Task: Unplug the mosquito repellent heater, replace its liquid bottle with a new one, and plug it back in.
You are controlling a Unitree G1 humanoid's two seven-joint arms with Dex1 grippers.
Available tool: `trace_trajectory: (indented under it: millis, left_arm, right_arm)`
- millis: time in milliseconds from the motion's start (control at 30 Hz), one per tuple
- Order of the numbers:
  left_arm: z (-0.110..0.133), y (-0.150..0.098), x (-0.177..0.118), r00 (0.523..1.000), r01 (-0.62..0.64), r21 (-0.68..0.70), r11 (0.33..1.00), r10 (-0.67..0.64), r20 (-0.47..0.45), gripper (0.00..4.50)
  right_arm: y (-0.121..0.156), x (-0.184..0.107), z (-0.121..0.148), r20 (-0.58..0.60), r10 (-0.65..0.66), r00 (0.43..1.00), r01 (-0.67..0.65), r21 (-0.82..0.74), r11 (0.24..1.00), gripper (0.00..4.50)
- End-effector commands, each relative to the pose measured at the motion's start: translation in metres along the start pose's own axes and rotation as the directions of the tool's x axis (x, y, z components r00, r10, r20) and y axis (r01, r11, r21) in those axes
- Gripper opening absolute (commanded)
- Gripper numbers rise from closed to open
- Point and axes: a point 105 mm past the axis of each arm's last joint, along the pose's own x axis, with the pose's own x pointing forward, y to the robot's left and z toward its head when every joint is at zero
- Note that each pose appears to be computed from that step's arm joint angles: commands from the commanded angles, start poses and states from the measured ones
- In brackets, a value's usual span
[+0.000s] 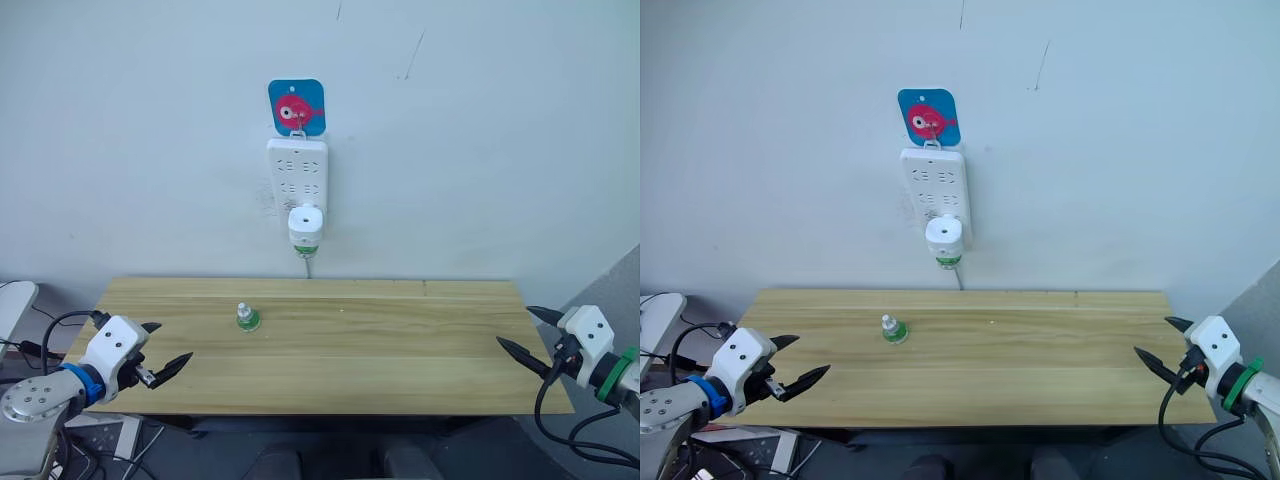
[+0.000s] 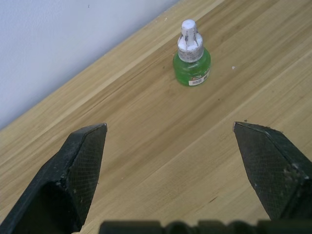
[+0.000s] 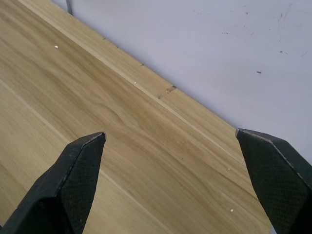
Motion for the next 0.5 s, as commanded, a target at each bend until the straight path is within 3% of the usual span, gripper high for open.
trace_trajectory:
  millis: [33,200,367,500]
  left_arm:
    - [0.014,0.010,-0.004,0.999,-0.031,-0.008,0.999,0.031,0.044,4.50]
    - [0.015,0.006,-0.006,0.999,0.041,-0.005,0.999,-0.040,0.030,4.50]
    - [0.020,0.011,-0.010,0.995,0.047,-0.045,0.998,-0.043,0.091,4.50]
    - [0.016,0.017,-0.011,0.998,0.004,-0.003,1.000,-0.004,0.069,4.50]
  right_arm:
    - [-0.005,-0.002,0.014,0.026,-0.006,1.000,0.007,-0.041,0.999,4.47]
    - [0.001,0.000,0.016,0.030,0.007,1.000,-0.005,-0.036,0.999,4.47]
    - [0.002,0.001,0.017,0.033,0.007,0.999,-0.006,-0.034,0.999,4.47]
    - [0.003,0.000,0.017,0.032,0.008,0.999,-0.007,-0.031,0.999,4.47]
